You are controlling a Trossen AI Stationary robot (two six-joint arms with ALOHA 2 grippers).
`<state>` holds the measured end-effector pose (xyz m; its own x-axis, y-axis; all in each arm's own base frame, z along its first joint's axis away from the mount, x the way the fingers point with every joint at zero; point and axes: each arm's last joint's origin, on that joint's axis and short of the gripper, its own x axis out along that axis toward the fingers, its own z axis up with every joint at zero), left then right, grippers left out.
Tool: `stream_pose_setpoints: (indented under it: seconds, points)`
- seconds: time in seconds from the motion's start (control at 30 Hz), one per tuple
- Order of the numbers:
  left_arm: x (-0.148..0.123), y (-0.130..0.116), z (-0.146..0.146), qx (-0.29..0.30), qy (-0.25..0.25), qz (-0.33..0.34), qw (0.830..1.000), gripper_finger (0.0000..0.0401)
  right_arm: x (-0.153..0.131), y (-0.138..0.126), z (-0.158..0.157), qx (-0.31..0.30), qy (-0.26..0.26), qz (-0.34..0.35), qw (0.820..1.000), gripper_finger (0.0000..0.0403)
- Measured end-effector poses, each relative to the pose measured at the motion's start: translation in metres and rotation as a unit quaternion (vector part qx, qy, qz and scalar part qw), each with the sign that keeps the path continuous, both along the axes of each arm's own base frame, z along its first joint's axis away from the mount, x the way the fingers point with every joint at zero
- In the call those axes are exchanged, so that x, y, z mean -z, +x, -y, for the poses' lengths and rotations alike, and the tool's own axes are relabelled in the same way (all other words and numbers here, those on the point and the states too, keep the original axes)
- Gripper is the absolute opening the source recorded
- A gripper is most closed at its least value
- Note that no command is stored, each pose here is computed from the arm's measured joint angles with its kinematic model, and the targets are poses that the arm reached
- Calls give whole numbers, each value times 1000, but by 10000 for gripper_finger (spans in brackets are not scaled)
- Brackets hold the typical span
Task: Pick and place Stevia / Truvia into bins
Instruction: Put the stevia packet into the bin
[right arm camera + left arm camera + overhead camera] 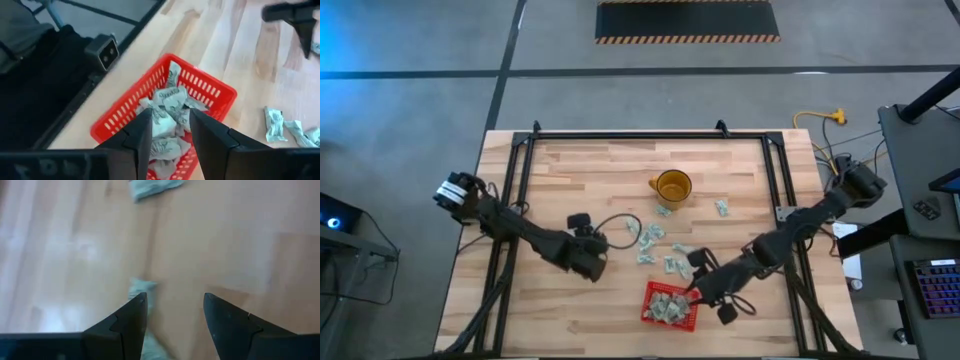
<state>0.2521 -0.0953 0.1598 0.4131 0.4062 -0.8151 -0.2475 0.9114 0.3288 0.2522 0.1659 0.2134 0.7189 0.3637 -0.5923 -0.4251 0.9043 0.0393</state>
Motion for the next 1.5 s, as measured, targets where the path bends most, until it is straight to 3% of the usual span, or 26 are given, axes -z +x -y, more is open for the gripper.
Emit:
stream_pose_setpoints:
  seconds: [0.3,0.53,0.7,1.23,1.37,1.5]
  points:
    - [-2,-26,-37,-36,-8,14,999,178,-3,-8,-9,11,17,-1,1000,110]
    - [9,-41,-53,42,-56,79,994,178,-3,-8,-11,23,35,-9,999,101]
    - [13,-50,-64,38,-67,77,994,178,-3,-8,-11,33,46,-13,998,94]
    - [31,-43,-82,14,-111,50,992,177,-2,-9,-11,38,51,-16,998,88]
    - [32,-42,-82,17,-125,50,991,156,-2,-9,-11,39,53,-17,998,82]
    - [31,-42,-82,25,-138,50,989,111,-2,-9,-11,39,53,-17,998,76]
